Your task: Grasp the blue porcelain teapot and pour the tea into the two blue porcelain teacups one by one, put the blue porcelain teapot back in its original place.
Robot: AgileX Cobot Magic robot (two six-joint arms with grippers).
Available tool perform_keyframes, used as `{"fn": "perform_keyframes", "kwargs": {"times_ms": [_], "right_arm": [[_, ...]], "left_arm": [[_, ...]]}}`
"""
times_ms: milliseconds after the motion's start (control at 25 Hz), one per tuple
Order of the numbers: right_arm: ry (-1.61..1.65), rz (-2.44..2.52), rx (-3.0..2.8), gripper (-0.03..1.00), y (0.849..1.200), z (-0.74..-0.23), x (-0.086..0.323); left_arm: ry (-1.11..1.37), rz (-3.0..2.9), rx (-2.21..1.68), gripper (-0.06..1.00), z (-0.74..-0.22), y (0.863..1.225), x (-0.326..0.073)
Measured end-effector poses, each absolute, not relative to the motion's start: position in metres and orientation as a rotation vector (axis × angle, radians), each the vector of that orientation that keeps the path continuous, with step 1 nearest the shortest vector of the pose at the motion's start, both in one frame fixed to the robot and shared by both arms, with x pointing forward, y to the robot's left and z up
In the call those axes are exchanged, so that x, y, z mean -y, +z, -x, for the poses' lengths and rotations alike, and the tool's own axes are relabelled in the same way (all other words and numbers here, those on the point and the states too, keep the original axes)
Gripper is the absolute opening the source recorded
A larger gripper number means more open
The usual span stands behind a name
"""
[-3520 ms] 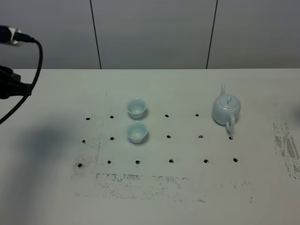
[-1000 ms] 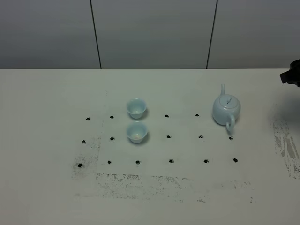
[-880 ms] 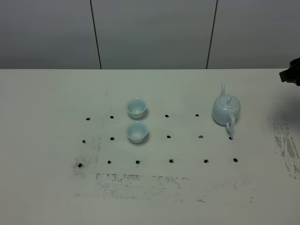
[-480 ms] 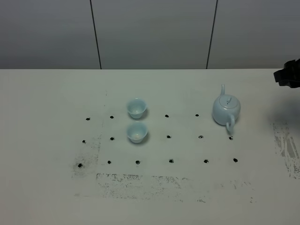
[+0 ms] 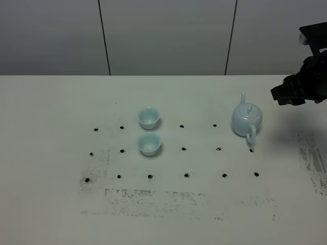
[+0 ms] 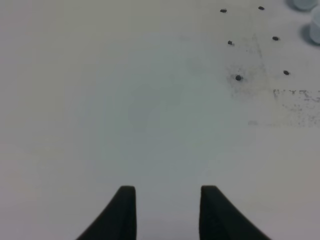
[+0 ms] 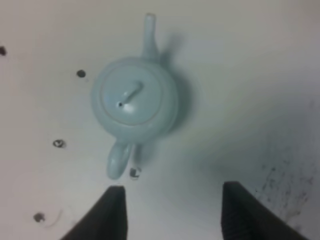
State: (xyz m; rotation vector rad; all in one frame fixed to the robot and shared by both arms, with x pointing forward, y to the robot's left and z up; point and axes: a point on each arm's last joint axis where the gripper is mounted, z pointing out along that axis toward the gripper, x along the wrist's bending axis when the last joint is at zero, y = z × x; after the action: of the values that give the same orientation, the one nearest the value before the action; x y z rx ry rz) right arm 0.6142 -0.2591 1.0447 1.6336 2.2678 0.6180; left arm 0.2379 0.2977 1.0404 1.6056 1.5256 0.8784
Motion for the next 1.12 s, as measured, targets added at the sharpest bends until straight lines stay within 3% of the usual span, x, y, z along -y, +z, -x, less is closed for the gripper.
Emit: {"fn": "perform_keyframes", "kwargs": {"times_ms": [400,640,1120], "right_arm": [[0.679,-1.733,-2.104,0.44,1.002,-0.595,0.215],[0.629,-1.81,-2.117,0.53,0.973,-0.603,0.212],[0.575,-1.903,-2.126,0.55,0.954,-0.629,0.217]], "left_arm": [[0.878,-1.606,-1.526,0.29,-0.238,1.04,-0.298],[0.878,-1.606,-1.526,0.29,-0.238,1.04,-0.298],[0.878,-1.606,-1.526,0.29,-0.238,1.04,-0.298]]}}
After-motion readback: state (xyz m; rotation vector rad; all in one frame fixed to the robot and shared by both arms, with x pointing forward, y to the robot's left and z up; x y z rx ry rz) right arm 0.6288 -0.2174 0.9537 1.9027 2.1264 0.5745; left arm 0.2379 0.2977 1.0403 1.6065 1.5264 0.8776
